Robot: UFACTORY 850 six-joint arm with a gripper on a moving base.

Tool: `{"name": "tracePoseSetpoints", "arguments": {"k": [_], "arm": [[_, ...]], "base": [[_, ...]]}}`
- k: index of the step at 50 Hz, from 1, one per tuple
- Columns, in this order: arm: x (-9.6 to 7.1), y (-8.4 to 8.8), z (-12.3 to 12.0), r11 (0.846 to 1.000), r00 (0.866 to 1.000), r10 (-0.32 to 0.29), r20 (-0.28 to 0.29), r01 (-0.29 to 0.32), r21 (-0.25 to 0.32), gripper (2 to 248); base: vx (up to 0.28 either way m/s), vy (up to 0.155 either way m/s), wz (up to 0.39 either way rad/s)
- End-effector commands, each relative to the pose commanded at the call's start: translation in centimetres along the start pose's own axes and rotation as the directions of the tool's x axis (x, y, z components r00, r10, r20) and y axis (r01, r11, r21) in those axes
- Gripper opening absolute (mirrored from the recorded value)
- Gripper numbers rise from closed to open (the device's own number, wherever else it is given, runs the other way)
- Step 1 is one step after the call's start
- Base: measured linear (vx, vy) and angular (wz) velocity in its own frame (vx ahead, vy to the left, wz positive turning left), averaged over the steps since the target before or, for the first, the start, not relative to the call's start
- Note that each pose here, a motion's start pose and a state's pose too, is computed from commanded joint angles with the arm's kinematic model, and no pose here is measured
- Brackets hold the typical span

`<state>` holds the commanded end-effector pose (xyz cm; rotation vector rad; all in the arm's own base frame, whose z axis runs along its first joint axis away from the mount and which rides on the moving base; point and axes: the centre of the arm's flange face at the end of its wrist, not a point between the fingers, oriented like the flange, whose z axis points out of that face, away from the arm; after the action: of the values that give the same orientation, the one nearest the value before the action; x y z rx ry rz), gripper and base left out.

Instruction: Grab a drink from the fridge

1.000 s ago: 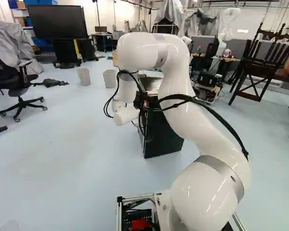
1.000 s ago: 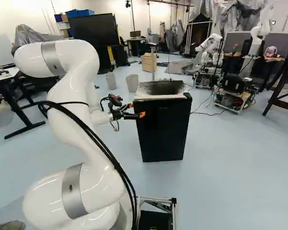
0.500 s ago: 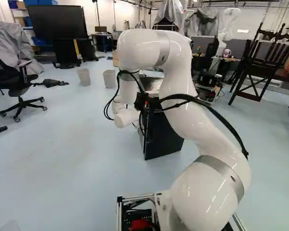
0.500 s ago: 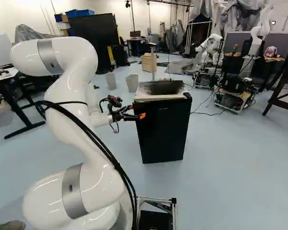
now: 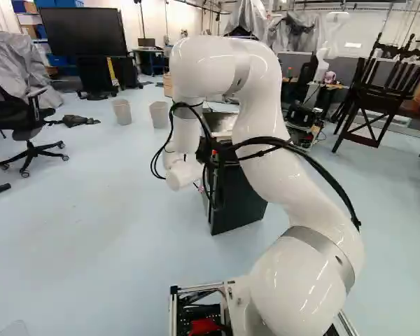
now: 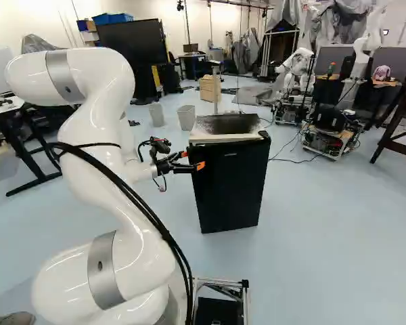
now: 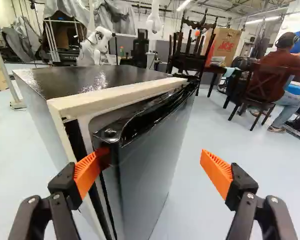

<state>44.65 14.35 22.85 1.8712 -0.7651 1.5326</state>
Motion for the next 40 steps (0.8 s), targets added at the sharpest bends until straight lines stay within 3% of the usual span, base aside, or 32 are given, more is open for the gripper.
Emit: {"name": "tracePoseSetpoints", "arguments": {"k": [40], "arm": [[-0.9, 5.3, -4.3, 0.992, 0.994, -0.106, 0.007, 0.105, 0.063, 247]], "base": [[0.000, 0.000, 0.000]]}}
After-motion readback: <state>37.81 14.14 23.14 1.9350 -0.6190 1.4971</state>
